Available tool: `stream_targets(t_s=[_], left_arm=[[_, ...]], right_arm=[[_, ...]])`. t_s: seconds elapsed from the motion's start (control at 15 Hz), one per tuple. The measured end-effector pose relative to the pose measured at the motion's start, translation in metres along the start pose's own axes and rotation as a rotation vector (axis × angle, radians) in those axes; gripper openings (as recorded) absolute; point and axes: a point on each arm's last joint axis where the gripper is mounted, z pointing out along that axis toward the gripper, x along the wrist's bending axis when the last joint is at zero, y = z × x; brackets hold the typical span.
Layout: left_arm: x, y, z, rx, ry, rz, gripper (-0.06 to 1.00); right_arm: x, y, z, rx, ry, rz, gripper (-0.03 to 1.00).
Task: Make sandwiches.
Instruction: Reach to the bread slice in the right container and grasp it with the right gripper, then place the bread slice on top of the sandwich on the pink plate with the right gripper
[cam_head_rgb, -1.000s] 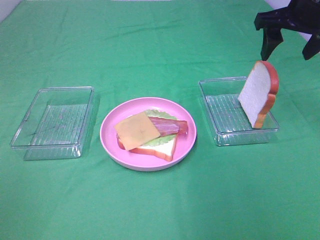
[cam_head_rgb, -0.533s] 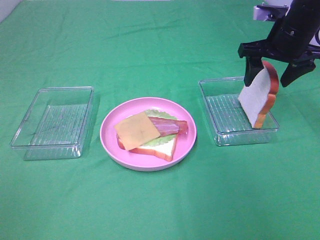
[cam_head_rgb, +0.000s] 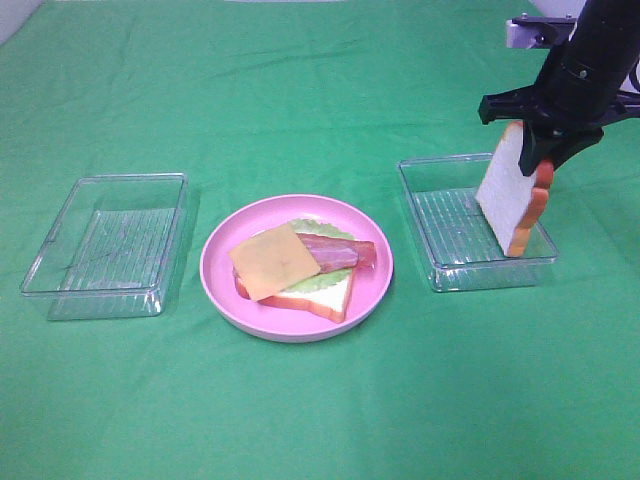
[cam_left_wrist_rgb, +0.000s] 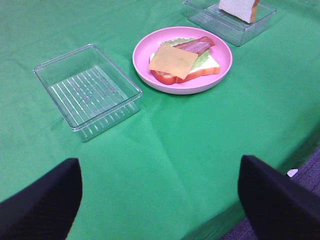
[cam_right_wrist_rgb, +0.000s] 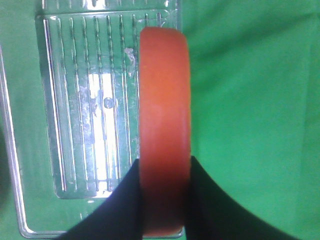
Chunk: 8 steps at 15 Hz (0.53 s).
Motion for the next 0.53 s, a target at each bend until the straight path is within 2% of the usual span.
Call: stream_targets(t_s=[0.33,0.53], left_arm=[[0.000,0.000,0.000,0.000,0.000,0.000,0.80],[0.000,0.000,0.000,0.000,0.000,0.000,0.80]], right_arm=[[0.002,-0.002,-0.014,-0.034,0.022,0.009,0.20],[0.011,-0.007,-0.054,-0.126,0.122,0.032,0.20]])
